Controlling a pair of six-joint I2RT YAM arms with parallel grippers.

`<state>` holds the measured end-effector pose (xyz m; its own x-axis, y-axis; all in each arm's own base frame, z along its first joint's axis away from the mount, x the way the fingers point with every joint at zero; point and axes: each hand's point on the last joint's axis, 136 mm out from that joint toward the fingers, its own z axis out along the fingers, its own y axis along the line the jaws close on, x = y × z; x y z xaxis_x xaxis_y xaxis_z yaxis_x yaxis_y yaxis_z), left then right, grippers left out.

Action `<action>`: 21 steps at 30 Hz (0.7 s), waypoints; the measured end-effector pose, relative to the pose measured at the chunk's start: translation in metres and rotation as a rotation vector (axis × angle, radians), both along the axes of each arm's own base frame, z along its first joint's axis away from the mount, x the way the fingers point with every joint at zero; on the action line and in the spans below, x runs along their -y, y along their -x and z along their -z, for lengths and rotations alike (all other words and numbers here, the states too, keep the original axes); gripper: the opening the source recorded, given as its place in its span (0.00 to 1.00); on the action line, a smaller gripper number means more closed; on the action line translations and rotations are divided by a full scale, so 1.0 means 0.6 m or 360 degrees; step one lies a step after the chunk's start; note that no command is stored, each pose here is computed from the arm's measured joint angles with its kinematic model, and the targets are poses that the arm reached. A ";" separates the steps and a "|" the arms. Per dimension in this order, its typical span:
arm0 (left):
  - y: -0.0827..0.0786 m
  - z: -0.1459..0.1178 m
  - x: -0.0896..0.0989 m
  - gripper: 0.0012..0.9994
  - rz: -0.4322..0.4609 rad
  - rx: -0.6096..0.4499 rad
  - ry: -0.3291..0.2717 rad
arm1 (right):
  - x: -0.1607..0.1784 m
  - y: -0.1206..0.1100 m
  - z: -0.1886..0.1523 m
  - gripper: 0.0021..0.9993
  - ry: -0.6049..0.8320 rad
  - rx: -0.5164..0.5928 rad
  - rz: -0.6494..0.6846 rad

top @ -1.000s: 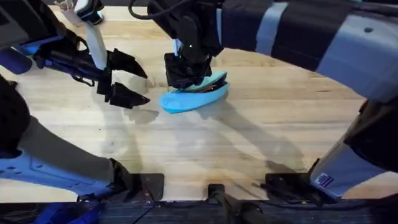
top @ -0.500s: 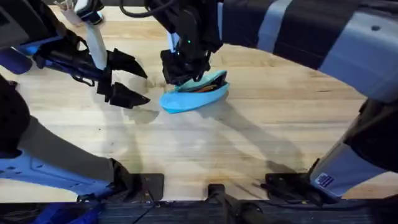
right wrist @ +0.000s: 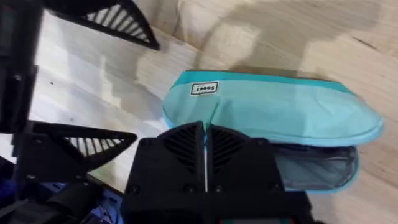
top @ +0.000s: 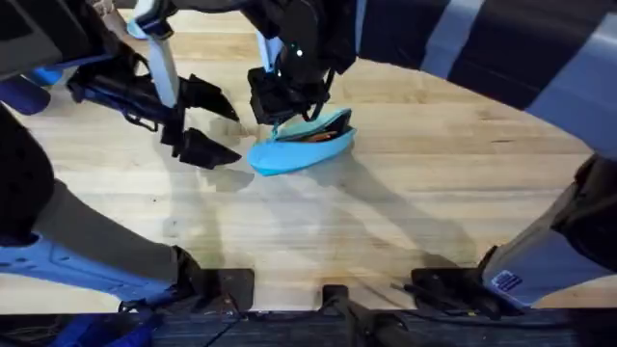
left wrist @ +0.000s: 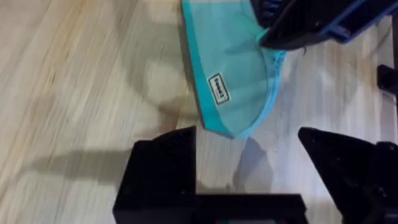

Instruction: Unzip the bag, pick up the pens from the table one at a time and place them inside, then zip the bag closed.

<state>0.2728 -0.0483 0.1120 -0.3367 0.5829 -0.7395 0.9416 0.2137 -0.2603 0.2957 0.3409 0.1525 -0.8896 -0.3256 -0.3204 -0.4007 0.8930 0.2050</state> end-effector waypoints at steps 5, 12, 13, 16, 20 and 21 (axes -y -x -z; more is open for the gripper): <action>0.008 0.016 0.021 0.99 0.0054 0.0010 0.0018 | 0.000 0.000 0.000 0.03 0.0004 0.0006 -0.0017; 0.013 0.031 0.036 0.99 0.0030 0.0035 0.0104 | 0.000 0.000 0.000 0.03 0.0011 0.0014 -0.0042; 0.011 0.032 0.039 0.99 0.0029 0.0051 0.0115 | 0.000 0.000 0.000 0.03 0.0010 0.0015 -0.0043; 0.007 0.037 0.052 0.99 0.0050 0.0103 0.0145 | 0.000 0.000 0.000 0.03 0.0009 0.0016 -0.0044; 0.005 0.044 0.072 0.99 0.0104 0.0165 0.0164 | 0.000 -0.001 0.000 0.03 0.0010 0.0018 -0.0049; 0.004 0.046 0.077 0.99 0.0114 0.0174 0.0166 | 0.000 -0.001 0.000 0.03 0.0011 0.0019 -0.0051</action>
